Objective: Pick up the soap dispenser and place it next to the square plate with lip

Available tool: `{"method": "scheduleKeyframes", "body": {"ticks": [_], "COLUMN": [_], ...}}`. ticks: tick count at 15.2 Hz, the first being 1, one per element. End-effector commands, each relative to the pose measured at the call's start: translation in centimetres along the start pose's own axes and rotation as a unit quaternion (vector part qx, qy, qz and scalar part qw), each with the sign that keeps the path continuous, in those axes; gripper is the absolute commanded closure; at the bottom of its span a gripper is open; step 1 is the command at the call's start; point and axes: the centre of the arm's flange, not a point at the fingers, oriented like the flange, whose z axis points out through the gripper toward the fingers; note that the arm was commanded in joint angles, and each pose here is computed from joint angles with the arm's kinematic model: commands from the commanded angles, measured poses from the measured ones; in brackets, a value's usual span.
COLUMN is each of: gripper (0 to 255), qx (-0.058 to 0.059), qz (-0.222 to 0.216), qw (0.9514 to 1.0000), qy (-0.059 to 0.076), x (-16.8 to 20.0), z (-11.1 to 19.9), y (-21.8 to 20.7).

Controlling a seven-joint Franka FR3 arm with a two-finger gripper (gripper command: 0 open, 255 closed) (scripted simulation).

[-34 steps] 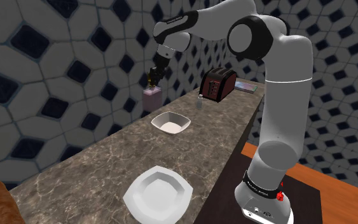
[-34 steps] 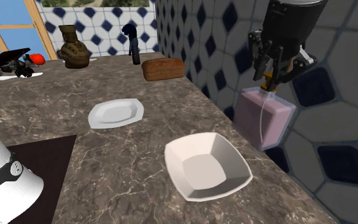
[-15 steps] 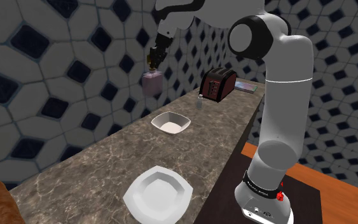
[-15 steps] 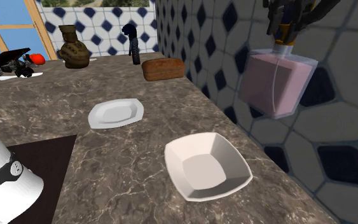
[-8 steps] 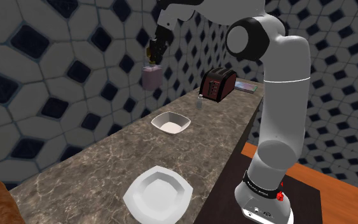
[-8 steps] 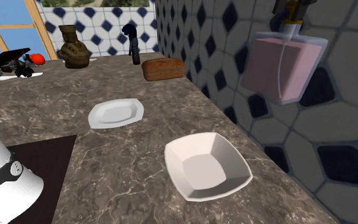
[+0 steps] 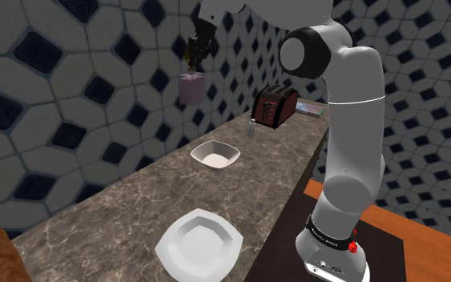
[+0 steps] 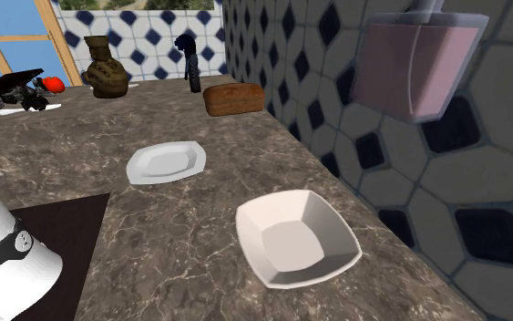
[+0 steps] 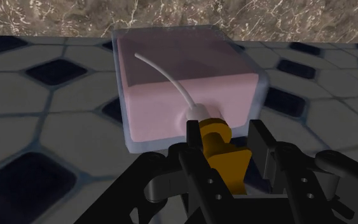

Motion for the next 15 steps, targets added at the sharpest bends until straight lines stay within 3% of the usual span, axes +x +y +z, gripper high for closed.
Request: {"method": "scheduleKeyframes", "body": {"ticks": [1, 5, 15], "gripper": [255, 255, 255], "qx": [0.0, 0.0, 0.0], "qz": [0.0, 0.0, 0.0], "qw": [1.0, 1.0, 1.0], "qy": [0.0, 0.0, 0.0], "x": [0.3, 0.7, -1.8], "z": [-1.0, -2.8, -0.2], "y": [-0.3, -0.7, -13.4]}}
